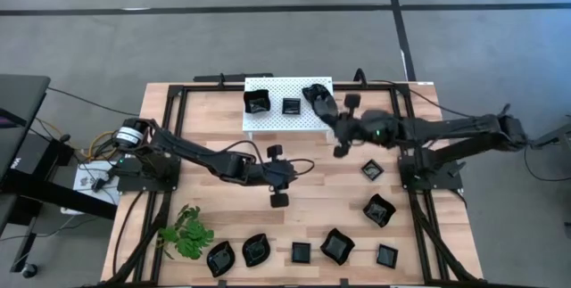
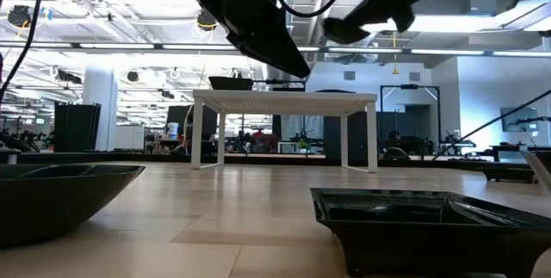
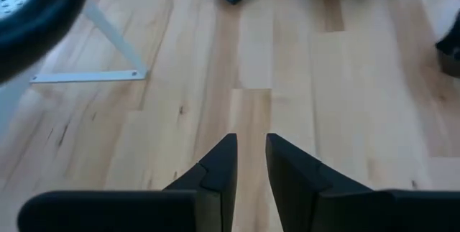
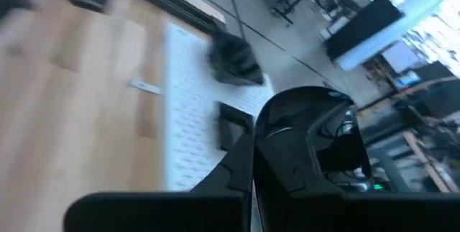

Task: Pick & Place Mini shaped plates
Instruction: Stack the leaf shaped plate on top of the other leaf shaped plates on the shelf

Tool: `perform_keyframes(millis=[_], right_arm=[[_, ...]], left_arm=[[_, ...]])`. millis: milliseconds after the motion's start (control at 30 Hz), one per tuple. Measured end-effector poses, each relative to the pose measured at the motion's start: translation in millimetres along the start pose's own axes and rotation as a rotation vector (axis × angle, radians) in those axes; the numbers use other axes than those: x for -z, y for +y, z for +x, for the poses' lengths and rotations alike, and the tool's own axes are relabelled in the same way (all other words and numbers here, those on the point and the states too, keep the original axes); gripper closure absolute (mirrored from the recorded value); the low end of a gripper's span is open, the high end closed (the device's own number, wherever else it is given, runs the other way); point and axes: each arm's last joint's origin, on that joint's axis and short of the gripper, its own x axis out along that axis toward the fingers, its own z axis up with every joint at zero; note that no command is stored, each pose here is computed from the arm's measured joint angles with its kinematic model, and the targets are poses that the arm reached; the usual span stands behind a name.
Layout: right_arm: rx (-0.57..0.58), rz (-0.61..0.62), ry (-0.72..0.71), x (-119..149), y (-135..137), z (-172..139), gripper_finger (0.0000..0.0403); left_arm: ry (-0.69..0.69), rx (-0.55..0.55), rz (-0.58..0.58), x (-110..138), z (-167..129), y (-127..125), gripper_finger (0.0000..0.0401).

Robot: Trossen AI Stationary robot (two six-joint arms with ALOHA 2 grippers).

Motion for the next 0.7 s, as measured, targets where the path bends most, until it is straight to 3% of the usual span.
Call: perform_keyframes(millis=[200, 367, 700], right_arm=[[-0.099, 0.041, 0.02, 28, -25, 25, 0.0402], [-0.143, -0.008, 0.047, 46, -30, 45, 0.0402], [-0.124, -0.014, 0.129, 66, -36, 64, 0.0398]], left_arm=[[0.003, -0.019, -0.013, 0, 3, 9, 0.0325], [-0.009, -0.038, -0.006, -2, 6, 17, 0.0325], [-0.005, -0.062, -0.025, -1, 10, 29, 0.0325]])
